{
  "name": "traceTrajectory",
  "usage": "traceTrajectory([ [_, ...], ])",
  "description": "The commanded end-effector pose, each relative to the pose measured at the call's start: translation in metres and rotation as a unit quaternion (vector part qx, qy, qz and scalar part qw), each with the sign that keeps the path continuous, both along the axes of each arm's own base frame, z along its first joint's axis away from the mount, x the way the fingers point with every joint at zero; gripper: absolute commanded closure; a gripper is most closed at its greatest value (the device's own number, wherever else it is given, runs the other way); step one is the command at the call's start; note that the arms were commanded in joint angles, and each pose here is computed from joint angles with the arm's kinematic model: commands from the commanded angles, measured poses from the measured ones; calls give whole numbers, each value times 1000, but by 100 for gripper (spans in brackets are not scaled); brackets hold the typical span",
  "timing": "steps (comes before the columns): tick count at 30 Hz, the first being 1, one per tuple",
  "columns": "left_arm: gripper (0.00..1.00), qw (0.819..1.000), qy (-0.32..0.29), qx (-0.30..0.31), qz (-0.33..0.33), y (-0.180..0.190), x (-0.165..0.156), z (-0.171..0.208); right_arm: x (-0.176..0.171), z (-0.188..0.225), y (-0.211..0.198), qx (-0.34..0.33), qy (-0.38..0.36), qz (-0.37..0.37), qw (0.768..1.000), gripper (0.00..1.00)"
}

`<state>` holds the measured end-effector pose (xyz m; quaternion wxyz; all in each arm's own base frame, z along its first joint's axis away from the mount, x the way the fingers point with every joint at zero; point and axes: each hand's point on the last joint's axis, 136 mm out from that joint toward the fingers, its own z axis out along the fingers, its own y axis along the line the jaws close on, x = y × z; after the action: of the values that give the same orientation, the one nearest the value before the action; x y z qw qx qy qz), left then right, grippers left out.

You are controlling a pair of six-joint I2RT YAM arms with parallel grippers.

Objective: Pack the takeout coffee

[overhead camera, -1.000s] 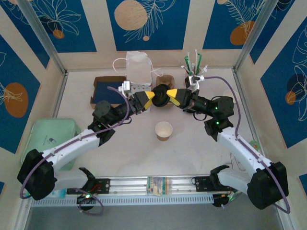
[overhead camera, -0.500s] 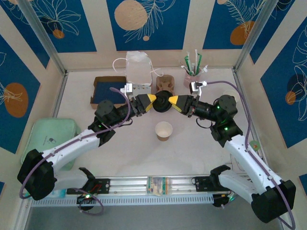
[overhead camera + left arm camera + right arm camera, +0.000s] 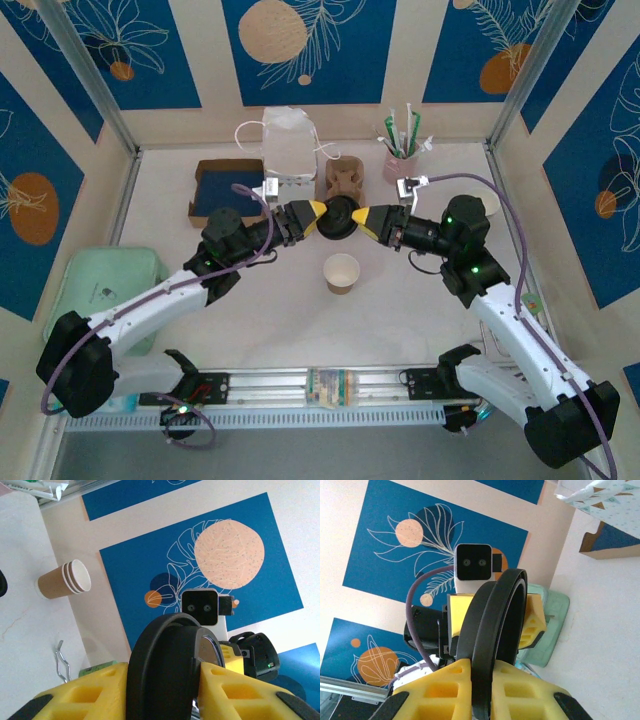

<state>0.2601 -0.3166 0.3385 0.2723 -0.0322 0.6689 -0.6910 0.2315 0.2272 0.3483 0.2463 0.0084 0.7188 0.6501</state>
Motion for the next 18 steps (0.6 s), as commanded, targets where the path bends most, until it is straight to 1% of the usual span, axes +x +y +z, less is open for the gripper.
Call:
traceTrajectory([
  [1, 62, 998, -50, -28, -4, 2, -7, 28, 0, -30, -2, -43, 45, -8, 998, 87],
  [12, 61, 999, -33, -5, -2, -1, -2, 2, 0, -57, -7, -69, 70, -15, 995, 86],
  [18, 60, 1000, -28, 6, 0, -1, -3, -9, -1, -70, -10, -73, 81, -17, 994, 90],
])
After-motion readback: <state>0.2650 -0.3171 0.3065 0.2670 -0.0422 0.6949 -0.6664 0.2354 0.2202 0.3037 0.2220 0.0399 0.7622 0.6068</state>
